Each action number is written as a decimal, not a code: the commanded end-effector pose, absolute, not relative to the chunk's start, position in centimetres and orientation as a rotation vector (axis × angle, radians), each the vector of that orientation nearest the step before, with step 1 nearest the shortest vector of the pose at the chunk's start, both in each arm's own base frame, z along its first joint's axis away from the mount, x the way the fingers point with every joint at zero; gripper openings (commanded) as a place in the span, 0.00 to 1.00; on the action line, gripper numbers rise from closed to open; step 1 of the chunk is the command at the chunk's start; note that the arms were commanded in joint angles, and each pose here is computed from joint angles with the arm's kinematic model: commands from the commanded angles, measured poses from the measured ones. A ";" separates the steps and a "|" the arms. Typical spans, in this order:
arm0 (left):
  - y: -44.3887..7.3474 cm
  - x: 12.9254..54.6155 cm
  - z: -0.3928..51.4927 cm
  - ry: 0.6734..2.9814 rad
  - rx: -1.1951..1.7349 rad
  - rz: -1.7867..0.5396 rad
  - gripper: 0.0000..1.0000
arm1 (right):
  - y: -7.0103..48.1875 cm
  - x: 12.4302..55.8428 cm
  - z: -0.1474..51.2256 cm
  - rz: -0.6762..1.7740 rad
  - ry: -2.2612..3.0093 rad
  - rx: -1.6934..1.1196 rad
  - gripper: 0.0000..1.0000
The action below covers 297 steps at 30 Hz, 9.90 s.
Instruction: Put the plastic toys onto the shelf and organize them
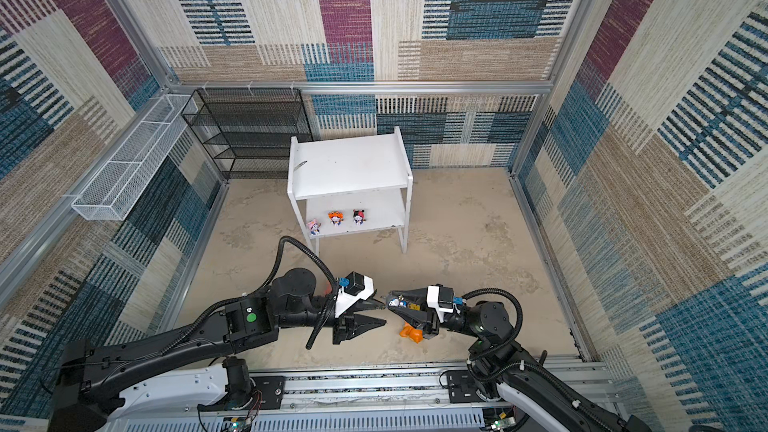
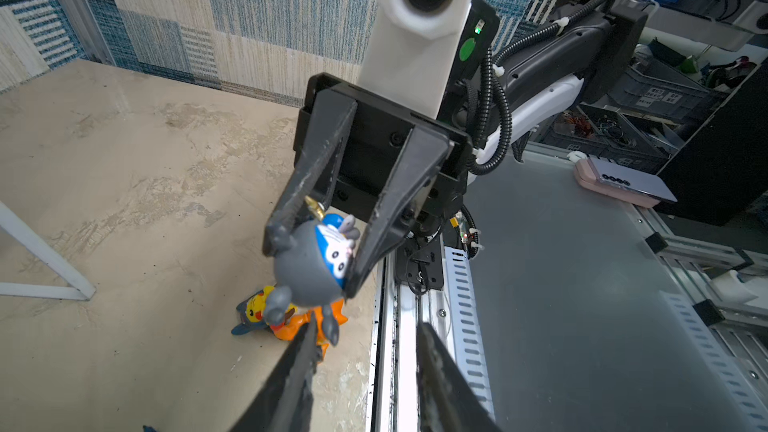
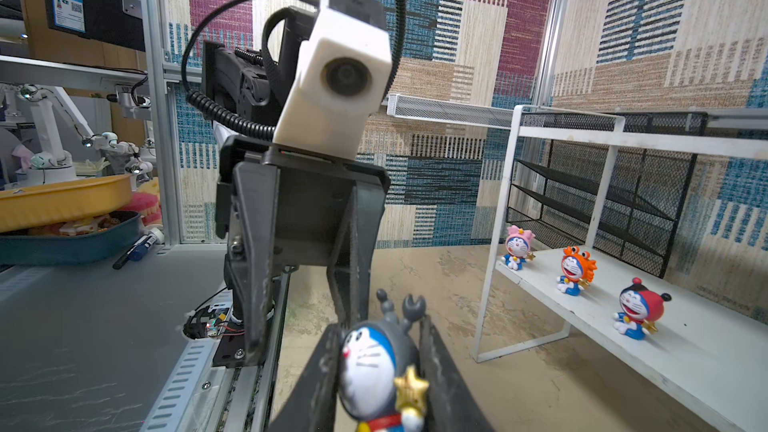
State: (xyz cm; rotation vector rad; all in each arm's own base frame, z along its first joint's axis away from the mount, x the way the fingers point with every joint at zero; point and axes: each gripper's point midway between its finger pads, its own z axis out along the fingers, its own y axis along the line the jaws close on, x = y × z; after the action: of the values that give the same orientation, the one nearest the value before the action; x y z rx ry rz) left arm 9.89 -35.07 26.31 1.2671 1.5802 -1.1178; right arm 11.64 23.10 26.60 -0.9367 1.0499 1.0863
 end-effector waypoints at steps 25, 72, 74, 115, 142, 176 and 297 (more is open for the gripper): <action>-32.5 11.3 27.3 1.611 1.324 -0.860 0.00 | 24.5 11.9 25.2 1.126 1.178 -0.992 0.71; -24.0 10.8 23.2 1.782 1.573 -0.544 0.00 | 35.9 11.2 22.0 1.354 1.423 -1.525 0.42; -23.9 11.0 23.2 1.785 1.568 -0.541 0.00 | 35.8 11.2 21.7 1.349 1.436 -1.532 0.43; -23.8 12.0 23.2 1.811 1.504 -0.538 0.17 | 35.6 12.6 21.7 1.202 1.455 -1.524 0.24; -20.8 12.3 26.3 1.714 1.265 -0.513 0.99 | 27.4 31.9 24.4 0.659 1.539 -0.885 0.22; -20.8 12.1 26.6 1.685 1.254 -0.531 0.99 | 26.3 37.8 23.5 0.570 1.525 -0.625 0.25; -19.4 15.5 30.5 1.573 1.004 -0.483 0.99 | 25.4 38.0 22.7 0.609 1.478 -0.496 0.50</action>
State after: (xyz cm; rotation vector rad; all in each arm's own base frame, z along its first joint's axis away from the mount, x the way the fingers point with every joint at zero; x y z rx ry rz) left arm 15.44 -19.03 29.86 1.0169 1.6009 -0.4608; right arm 38.14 25.43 21.44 -0.5140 1.5203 0.5956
